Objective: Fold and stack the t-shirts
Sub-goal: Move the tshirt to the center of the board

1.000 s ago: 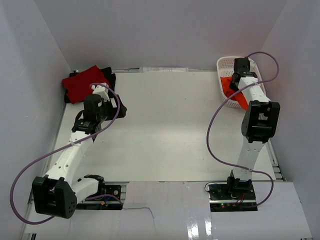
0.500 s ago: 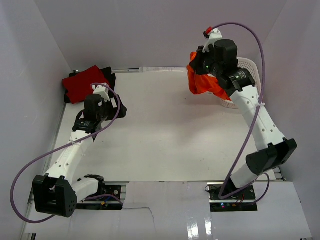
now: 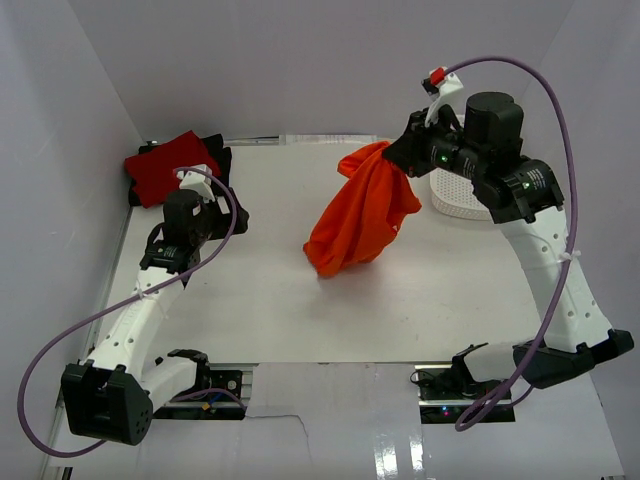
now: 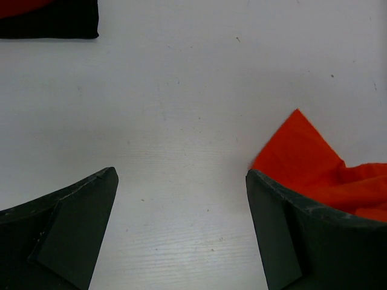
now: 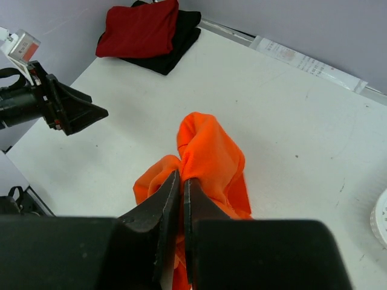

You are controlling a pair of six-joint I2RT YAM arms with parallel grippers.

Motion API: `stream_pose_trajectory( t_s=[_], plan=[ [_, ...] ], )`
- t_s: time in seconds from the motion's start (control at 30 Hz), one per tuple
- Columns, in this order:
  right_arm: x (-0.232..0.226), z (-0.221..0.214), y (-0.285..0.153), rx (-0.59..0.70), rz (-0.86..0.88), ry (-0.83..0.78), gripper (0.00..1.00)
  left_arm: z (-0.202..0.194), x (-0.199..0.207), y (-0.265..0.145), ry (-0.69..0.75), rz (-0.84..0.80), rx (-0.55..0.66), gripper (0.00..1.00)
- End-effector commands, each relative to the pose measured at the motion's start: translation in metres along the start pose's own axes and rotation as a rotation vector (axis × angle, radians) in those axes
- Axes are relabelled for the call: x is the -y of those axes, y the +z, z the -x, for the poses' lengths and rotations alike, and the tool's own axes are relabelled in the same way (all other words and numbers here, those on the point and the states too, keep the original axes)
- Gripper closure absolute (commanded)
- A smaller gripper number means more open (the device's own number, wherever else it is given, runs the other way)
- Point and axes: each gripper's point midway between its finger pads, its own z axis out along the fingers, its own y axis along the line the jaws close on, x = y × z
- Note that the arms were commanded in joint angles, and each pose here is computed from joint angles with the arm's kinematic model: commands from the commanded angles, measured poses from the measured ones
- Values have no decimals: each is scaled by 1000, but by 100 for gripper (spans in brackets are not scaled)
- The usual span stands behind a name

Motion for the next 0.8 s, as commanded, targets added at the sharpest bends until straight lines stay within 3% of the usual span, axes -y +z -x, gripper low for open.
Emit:
stream_pose_trajectory(
  t_s=[0.0,0.13,0.2,0.33,0.4,0.5,0.53,0.57,0.6,0.63,0.77],
  plan=[
    [-6,11,-14,30,9,-16,92,17,2,-8,-1,4,48,2],
    [5,-95,21,-260,41,131,92,15,2,-8,1,4,43,2],
    [18,-123,25,-316,-24,164,92,15,2,-9,1,4,46,2],
    [58,-152,27,-369,-226,169,92,15,2,-7,0,5,43,2],
    [95,-176,22,-470,-410,193,90,14,2,-7,1,5,40,2],
    [127,-213,16,-645,-528,243,77,13,2,-7,5,3,36,2],
    [131,-218,15,-661,-547,253,61,14,3,-7,6,-1,38,2],
    [135,-222,14,-664,-565,253,25,13,2,-8,7,0,35,2],
    [135,-221,15,-655,-569,253,7,13,3,-8,9,-3,36,2],
    [136,-217,14,-641,-572,251,2,12,4,-8,11,-7,33,2],
    [132,-201,31,-565,-506,239,2,8,15,-7,38,-38,20,2]
  ],
)
